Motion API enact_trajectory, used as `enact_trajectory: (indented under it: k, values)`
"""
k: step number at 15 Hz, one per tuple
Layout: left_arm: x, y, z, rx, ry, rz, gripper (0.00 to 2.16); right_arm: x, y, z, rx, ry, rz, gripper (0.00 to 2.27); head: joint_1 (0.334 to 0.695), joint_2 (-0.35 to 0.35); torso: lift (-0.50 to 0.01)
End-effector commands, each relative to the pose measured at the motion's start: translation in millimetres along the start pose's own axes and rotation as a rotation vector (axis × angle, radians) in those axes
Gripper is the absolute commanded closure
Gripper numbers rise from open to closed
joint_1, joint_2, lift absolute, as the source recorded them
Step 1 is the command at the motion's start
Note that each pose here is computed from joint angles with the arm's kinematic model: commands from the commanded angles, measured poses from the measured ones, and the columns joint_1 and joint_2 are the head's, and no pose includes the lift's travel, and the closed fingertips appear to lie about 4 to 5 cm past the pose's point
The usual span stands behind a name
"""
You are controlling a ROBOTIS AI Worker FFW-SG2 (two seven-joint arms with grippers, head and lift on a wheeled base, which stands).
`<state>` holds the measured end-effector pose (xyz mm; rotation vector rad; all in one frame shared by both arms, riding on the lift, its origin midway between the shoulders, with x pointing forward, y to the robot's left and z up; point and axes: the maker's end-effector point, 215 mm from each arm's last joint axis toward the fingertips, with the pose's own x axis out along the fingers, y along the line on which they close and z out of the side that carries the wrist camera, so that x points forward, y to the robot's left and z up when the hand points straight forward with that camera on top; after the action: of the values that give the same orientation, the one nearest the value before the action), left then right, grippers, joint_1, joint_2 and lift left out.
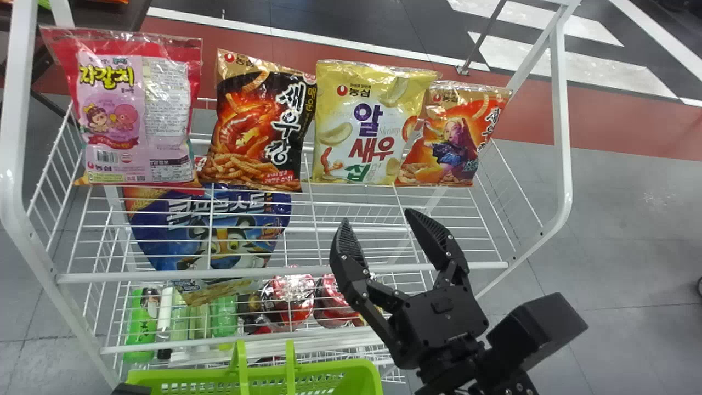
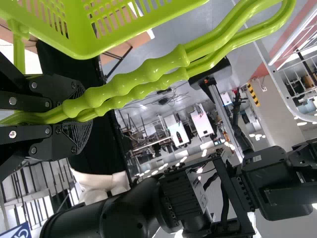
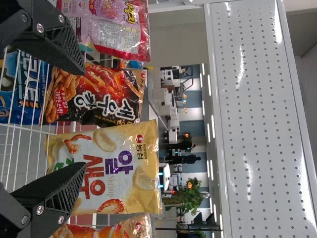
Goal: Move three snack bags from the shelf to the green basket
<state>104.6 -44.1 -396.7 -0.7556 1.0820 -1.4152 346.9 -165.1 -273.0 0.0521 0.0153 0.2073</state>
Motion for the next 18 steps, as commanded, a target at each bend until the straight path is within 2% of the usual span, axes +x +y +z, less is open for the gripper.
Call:
enact_trajectory:
  k: [1,15,18]
  values:
    - [1,-2,0,-0.002,0.000,-0.009,1.67,1,-1,-1,0.001,0.000,-0.003,0.19,0.695,-0.350,-0.047]
    - [1,-5,-4,-0.005,-0.001,-0.011,1.67,5,1,-10,0.008,0.002,0.001,0.19,0.695,-0.350,-0.047]
    - [0,-6,-3,-0.002,-0.003,-0.014,1.67,22,8,-9,0.015,-0.022,0.021,0.19,0.695,-0.350,-0.047]
